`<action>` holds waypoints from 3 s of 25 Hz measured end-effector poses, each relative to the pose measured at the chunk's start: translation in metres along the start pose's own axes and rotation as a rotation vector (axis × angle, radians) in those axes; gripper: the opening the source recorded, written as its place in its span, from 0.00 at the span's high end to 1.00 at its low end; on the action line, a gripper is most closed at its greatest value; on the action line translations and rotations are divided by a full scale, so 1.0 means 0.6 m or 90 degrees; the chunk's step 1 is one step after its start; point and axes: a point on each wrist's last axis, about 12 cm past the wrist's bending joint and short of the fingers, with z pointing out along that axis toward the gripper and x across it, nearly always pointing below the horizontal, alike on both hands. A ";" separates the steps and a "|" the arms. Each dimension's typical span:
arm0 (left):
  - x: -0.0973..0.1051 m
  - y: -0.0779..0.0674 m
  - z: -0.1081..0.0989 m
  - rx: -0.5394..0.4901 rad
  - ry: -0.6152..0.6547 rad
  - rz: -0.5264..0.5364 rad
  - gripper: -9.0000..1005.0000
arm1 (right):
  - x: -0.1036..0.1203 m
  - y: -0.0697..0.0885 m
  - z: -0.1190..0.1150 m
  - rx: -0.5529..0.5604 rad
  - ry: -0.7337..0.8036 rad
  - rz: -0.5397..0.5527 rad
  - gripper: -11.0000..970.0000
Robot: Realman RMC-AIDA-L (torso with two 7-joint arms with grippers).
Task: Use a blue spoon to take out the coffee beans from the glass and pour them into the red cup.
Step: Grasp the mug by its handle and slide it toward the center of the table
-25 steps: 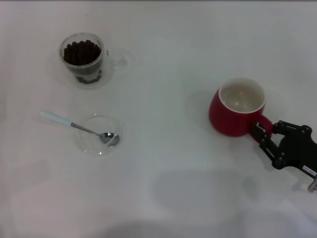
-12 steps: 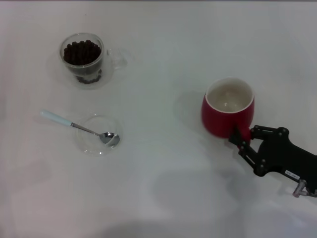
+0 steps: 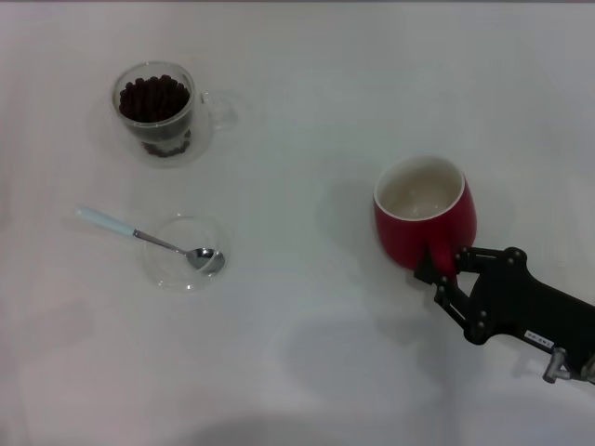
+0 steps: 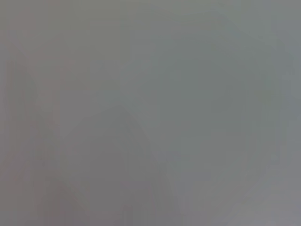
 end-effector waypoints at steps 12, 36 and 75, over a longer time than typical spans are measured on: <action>0.002 0.002 -0.005 0.001 0.003 0.002 0.11 | 0.008 0.000 -0.007 0.019 0.015 0.029 0.82; 0.002 -0.004 -0.004 0.022 0.006 0.011 0.11 | 0.013 0.040 0.025 -0.104 0.040 0.028 0.85; 0.004 -0.014 -0.007 0.055 0.009 0.018 0.11 | 0.019 0.030 -0.005 -0.123 0.080 0.047 0.60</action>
